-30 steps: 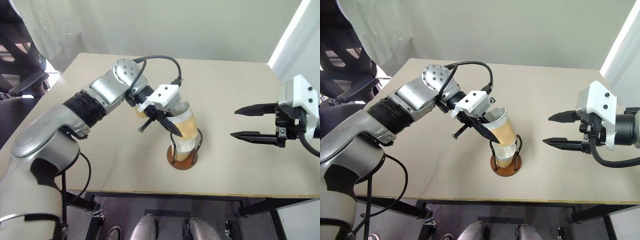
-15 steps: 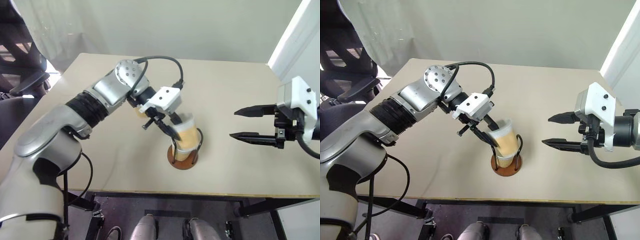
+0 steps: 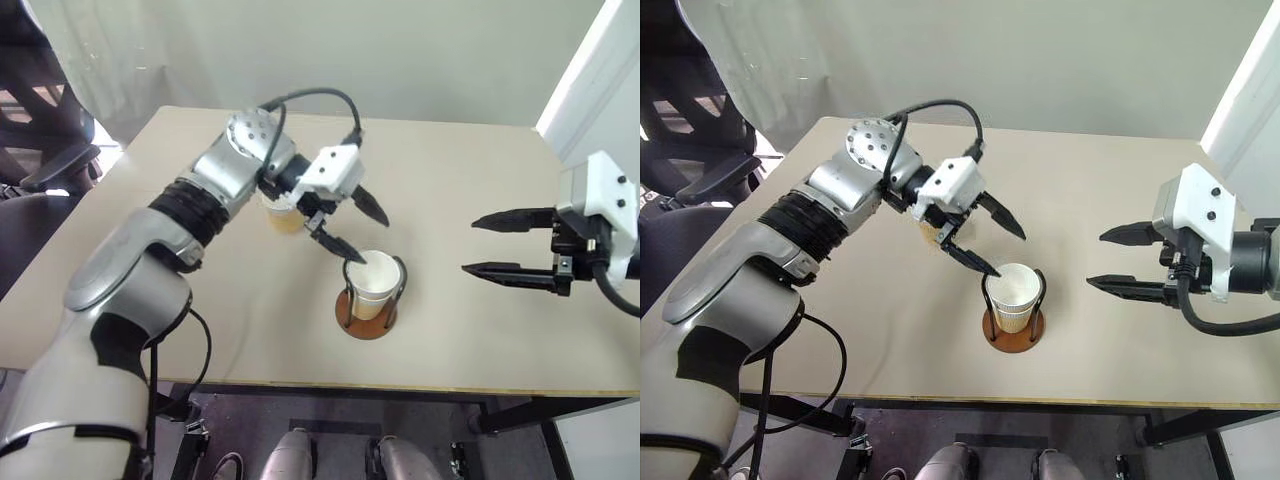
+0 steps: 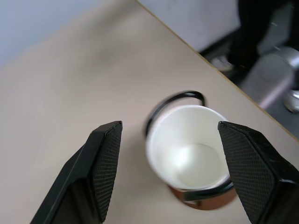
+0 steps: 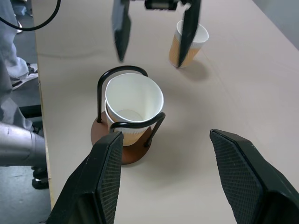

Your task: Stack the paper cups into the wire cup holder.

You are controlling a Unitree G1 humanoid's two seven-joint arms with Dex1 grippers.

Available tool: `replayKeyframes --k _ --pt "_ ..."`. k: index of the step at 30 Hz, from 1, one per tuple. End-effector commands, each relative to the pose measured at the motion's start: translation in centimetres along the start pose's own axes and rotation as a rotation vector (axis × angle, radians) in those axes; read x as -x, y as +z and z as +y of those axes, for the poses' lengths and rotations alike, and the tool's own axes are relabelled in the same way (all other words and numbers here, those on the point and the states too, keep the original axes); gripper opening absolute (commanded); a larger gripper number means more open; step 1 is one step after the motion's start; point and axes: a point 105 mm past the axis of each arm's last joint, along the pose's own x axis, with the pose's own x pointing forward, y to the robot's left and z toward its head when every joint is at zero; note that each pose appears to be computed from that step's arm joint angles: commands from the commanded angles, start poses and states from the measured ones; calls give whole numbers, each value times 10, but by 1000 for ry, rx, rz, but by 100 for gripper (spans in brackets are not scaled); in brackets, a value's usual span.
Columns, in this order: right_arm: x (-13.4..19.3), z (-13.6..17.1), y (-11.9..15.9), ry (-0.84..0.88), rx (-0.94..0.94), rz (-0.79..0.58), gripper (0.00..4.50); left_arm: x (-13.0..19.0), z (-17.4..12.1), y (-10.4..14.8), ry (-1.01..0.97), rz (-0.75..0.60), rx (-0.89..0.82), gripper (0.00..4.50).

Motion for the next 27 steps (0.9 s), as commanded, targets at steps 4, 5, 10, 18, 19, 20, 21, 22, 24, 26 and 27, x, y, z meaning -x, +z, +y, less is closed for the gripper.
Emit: replayKeyframes --k 4,5,10,18,19,20,21,22,24,26,27 --pt "4 -7 4 -26 46 -1 301 68 17 -30 300 150 127 349" --pt "4 -8 3 -24 47 0 301 78 15 -46 369 198 183 349" --pt "1 -11 3 -2 58 -9 301 109 2 -102 634 352 348 349" --pt "-2 -15 6 22 76 -16 301 97 -4 -125 712 308 428 349" --pt "-2 -14 7 32 74 -22 301 95 -6 -129 713 319 428 349" --pt "-2 -13 8 41 72 -29 301 93 -6 -132 720 328 426 349" --pt "-2 -12 9 48 71 -34 301 93 -6 -134 731 336 424 349" --pt "-2 -11 10 54 72 -42 301 91 -7 -137 739 343 429 349" --pt "-4 -12 14 35 75 -70 301 88 -9 -143 742 364 442 349" --pt "-9 -19 14 -34 74 -81 301 85 -12 -148 736 383 454 349" --pt "-12 -28 13 -101 69 -82 301 85 -13 -150 734 392 454 349"
